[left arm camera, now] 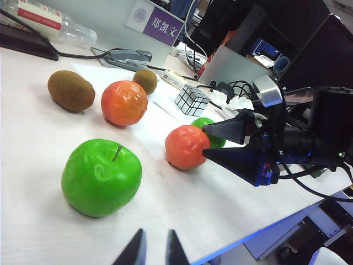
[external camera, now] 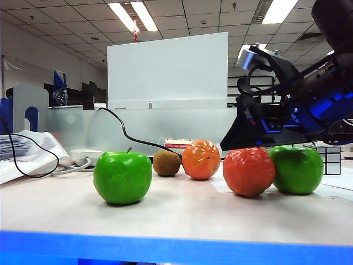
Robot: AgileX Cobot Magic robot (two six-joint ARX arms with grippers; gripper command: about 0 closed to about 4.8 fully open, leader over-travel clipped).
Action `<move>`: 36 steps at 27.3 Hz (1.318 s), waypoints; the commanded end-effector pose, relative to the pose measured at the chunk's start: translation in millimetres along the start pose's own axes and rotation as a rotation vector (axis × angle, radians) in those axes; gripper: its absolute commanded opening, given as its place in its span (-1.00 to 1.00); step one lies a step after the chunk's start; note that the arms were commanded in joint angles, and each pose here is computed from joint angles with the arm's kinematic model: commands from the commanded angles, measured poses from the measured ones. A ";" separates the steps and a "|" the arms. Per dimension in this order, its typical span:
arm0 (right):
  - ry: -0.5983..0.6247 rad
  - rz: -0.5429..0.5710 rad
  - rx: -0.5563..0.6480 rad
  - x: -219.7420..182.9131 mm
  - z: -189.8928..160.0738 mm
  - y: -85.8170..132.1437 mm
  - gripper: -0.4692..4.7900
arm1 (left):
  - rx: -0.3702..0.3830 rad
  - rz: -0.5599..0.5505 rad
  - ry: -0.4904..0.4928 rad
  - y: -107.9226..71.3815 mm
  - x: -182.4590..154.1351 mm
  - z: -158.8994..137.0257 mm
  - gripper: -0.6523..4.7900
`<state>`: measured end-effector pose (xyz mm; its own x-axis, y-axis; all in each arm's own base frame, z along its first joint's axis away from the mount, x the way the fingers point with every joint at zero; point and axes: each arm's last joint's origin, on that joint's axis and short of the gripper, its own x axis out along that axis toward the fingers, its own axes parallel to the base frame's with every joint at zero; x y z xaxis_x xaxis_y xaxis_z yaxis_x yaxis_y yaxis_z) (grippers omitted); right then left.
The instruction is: Put the same fruits together.
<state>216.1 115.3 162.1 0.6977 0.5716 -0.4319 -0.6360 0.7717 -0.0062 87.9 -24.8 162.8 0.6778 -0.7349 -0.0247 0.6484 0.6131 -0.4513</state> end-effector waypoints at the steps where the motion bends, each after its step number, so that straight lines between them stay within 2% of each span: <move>1: 0.006 -0.020 -0.031 3.5 -1.4 -0.7 1.00 | 0.014 -0.001 -0.012 -0.8 -0.2 1.8 -0.53; 11: 0.031 -0.043 -0.029 13.8 -8.9 -2.7 1.00 | 0.013 -0.002 -0.012 -0.8 -0.2 1.7 -0.53; 18: 0.019 -0.136 -0.033 13.7 -6.3 -5.5 1.00 | 0.014 -0.001 -0.012 -0.8 -0.2 1.7 -0.53; 36: 0.050 -0.147 -0.030 49.2 6.5 -14.0 1.00 | 0.010 -0.012 -0.006 -1.1 -0.2 1.5 -0.53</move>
<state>261.8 133.2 152.0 0.7885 0.4333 -0.4364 -0.5265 0.8424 -0.1148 87.9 -24.8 162.8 0.6783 -0.7344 -0.0250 0.6476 0.6136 -0.4518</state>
